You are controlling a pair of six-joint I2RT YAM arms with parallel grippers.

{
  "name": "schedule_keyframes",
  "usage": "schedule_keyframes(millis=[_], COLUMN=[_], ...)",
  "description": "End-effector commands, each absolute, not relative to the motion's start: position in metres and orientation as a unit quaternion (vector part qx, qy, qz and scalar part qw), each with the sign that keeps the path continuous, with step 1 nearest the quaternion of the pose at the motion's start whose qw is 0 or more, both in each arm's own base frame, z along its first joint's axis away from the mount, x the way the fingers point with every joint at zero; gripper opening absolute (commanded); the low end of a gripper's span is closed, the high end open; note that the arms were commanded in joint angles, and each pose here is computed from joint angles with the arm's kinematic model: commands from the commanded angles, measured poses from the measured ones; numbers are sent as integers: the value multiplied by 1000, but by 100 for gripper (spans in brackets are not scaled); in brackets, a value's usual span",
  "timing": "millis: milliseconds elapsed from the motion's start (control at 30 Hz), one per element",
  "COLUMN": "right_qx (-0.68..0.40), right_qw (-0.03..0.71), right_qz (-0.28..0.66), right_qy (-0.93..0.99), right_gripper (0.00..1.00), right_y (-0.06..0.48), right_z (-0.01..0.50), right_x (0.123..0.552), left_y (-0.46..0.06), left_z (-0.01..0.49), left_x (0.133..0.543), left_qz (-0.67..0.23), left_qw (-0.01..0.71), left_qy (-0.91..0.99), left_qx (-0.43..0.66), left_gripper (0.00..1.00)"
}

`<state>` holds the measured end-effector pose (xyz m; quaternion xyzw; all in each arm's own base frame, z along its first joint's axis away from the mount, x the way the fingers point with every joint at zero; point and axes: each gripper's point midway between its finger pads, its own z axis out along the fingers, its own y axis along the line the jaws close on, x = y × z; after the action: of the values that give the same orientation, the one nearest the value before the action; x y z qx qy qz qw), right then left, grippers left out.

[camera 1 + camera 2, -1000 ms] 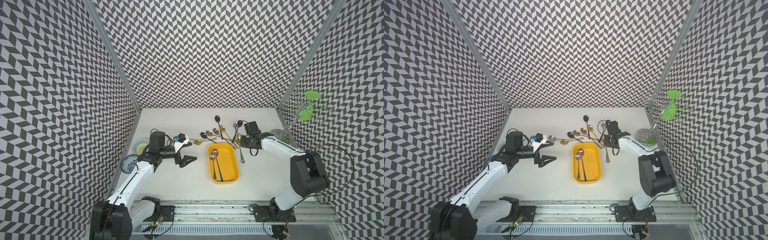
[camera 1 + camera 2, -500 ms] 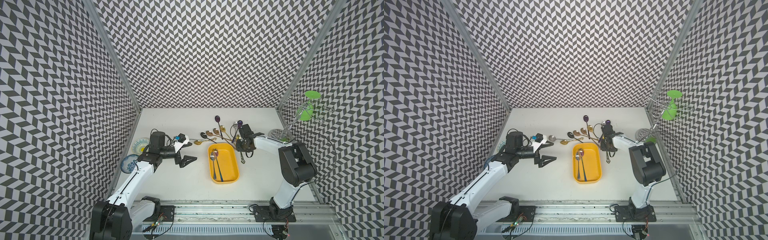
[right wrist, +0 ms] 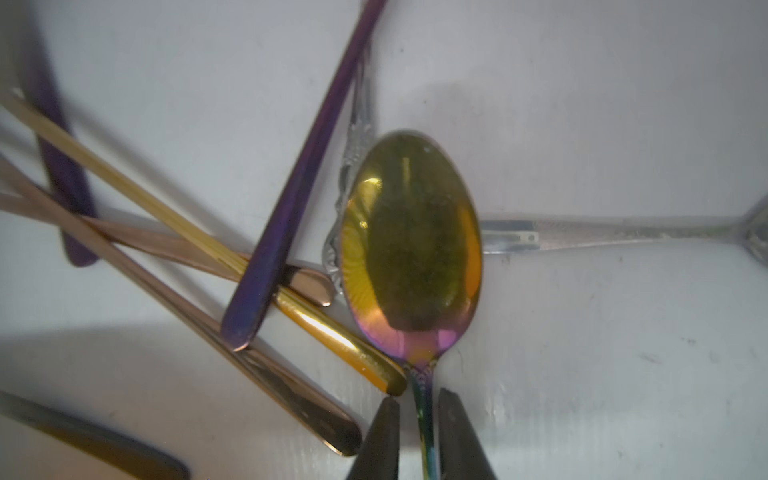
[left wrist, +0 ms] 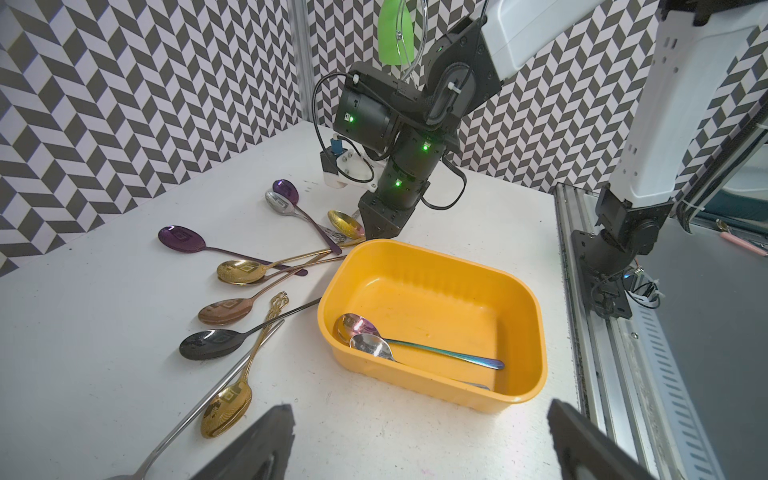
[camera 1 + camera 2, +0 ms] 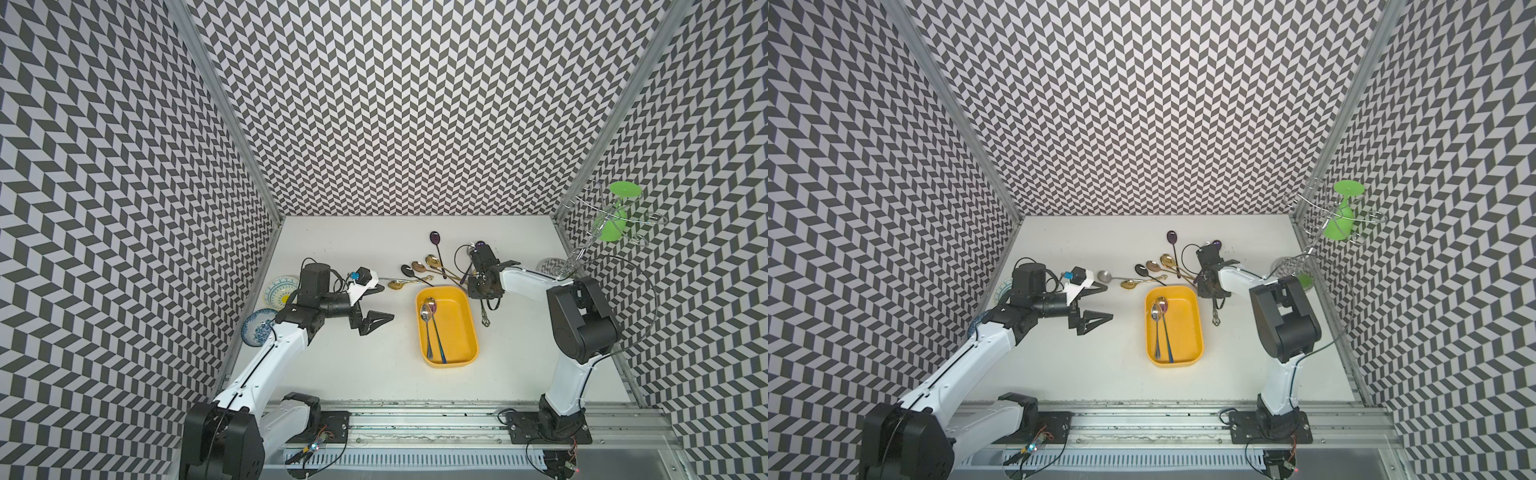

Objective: Put the spoon into the storage box
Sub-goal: Pick up the spoon from the center of the board.

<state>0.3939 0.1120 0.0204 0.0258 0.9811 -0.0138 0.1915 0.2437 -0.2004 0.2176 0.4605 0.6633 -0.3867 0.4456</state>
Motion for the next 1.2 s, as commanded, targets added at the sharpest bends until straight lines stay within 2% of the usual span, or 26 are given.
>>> schedule_keyframes(millis=[0, 200, 900, 1167], right_qx=[15, 19, 18, -14], right_qw=[137, 147, 217, 224], right_qz=[-39, -35, 36, 100], right_qy=[990, 988, 975, 969], right_gripper=[10, 0, 0, 0], right_y=[103, 101, 118, 160], right_z=[-7, 12, 101, 128], right_x=[365, 361, 330, 314], left_y=[-199, -199, -200, -199], left_z=[223, 223, 225, 224], left_x=[242, 242, 249, 250], left_qz=[-388, -385, -386, -387], left_qw=[453, 453, 451, 452], left_qy=[655, 657, 667, 668], left_qx=[463, 464, 450, 448], left_gripper=[99, 99, 99, 99])
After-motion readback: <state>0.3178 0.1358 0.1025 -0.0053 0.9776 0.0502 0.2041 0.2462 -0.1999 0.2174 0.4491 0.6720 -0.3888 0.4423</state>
